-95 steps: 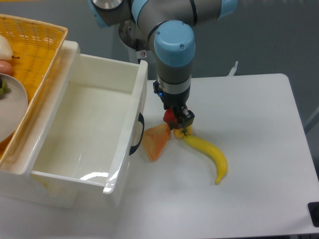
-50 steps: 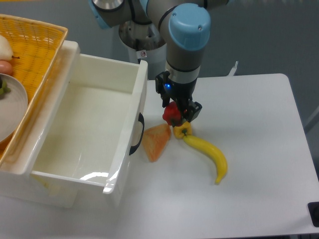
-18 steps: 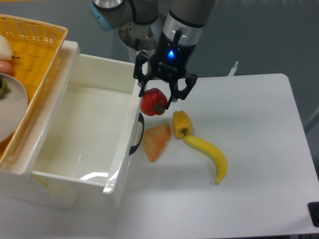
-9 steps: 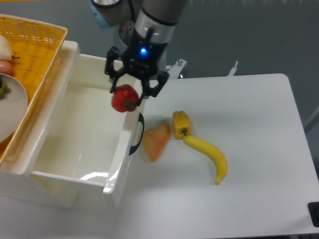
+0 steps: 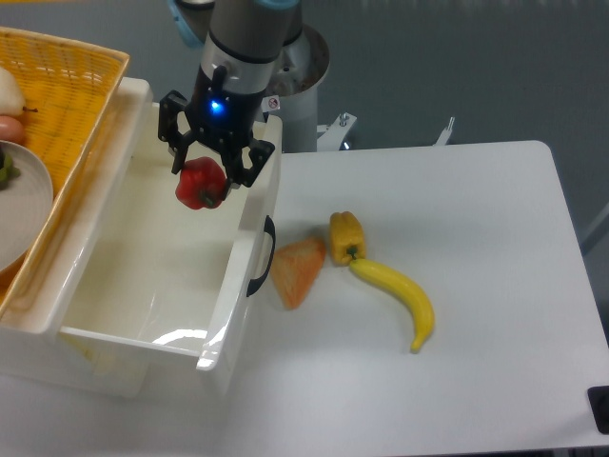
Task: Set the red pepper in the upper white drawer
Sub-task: 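Lower the held red pepper into the drawer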
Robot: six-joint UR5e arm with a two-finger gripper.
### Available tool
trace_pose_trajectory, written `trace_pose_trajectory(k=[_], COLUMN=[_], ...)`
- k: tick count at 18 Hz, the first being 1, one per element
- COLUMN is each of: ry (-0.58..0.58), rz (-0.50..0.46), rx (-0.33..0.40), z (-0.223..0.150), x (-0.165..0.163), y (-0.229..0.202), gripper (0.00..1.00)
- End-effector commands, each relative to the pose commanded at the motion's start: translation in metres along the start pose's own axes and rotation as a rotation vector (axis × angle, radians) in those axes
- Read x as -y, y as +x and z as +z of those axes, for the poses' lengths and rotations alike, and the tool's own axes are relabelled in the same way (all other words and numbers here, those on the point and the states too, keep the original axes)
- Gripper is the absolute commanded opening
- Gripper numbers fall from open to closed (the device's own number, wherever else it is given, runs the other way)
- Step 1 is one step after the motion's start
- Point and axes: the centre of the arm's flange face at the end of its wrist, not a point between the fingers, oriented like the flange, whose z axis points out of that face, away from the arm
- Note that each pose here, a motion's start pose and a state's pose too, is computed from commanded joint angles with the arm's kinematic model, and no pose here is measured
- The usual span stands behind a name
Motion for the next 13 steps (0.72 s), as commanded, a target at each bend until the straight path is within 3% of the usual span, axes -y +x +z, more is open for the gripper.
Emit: trace_pose_trajectory(k=[13], ry=[-0.058], rz=[0.023], rx=[-0.020], z=[0.027], x=[0.001], y=[0.015], gripper=[0.52])
